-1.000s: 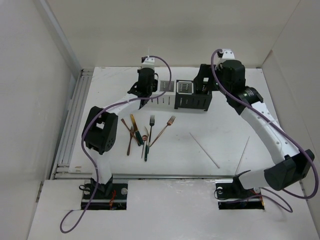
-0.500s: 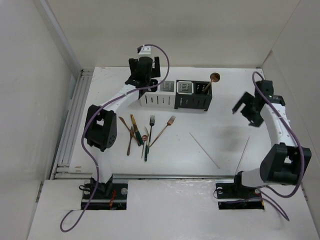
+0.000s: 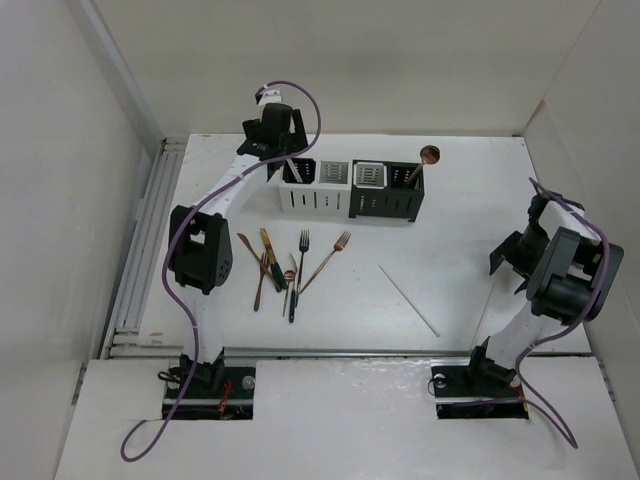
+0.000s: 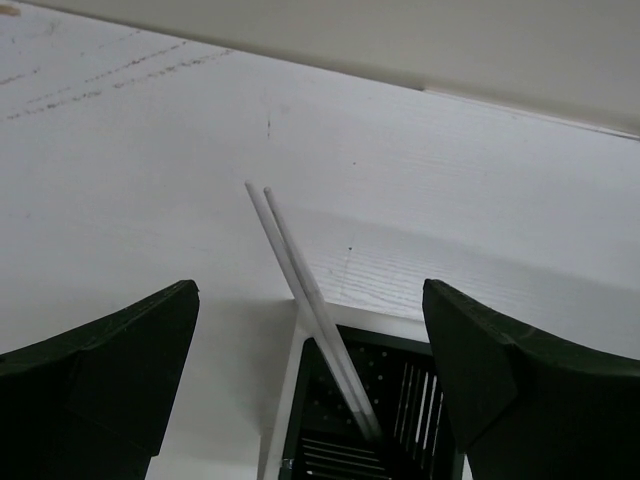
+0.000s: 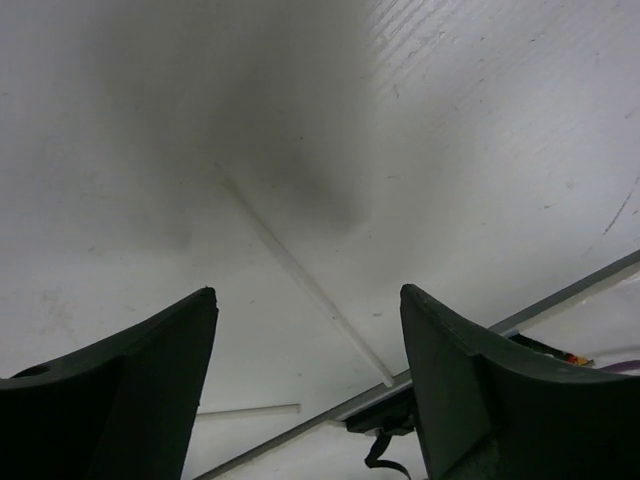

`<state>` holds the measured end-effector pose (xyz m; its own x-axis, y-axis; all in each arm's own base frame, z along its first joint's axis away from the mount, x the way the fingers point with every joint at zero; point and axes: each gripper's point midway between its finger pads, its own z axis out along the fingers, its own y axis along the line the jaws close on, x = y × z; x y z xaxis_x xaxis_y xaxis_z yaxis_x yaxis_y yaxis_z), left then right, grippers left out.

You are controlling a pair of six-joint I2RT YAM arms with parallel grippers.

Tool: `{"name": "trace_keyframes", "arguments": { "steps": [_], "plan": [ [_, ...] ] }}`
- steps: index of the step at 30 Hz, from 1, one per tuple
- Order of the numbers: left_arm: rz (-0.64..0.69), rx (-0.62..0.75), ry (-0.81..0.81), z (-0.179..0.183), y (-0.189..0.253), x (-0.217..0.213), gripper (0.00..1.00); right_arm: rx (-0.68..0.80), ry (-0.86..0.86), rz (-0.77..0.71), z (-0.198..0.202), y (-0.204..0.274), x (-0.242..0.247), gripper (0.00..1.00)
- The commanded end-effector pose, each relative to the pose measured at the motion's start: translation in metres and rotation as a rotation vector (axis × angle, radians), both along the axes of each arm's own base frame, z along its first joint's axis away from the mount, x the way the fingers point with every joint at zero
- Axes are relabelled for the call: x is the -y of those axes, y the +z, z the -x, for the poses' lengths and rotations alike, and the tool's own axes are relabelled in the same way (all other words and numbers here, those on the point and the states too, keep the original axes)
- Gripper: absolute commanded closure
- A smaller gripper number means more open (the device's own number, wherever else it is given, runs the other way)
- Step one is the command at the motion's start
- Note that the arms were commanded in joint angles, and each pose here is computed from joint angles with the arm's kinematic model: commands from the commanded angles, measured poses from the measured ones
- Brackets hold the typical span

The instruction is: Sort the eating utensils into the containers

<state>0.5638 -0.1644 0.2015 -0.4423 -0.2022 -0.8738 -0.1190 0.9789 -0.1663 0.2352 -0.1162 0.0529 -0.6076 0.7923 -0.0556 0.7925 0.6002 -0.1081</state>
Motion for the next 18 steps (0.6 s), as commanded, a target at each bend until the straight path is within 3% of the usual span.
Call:
{"name": "trace_keyframes", "arguments": {
  "steps": [1,9,18],
  "plan": [
    [0.029,0.030,0.030,-0.002,0.026,-0.005,0.07,-0.065,0.054,-0.012,0.010,-0.006,0.000,0.23],
    [-0.033,0.048,0.068,-0.002,0.032,-0.018,0.07,-0.145,0.085,-0.084,0.030,-0.038,-0.016,0.42],
    [-0.060,0.062,0.089,0.004,0.040,-0.027,0.07,-0.140,0.168,-0.093,0.014,-0.061,-0.041,0.60]
  ]
}}
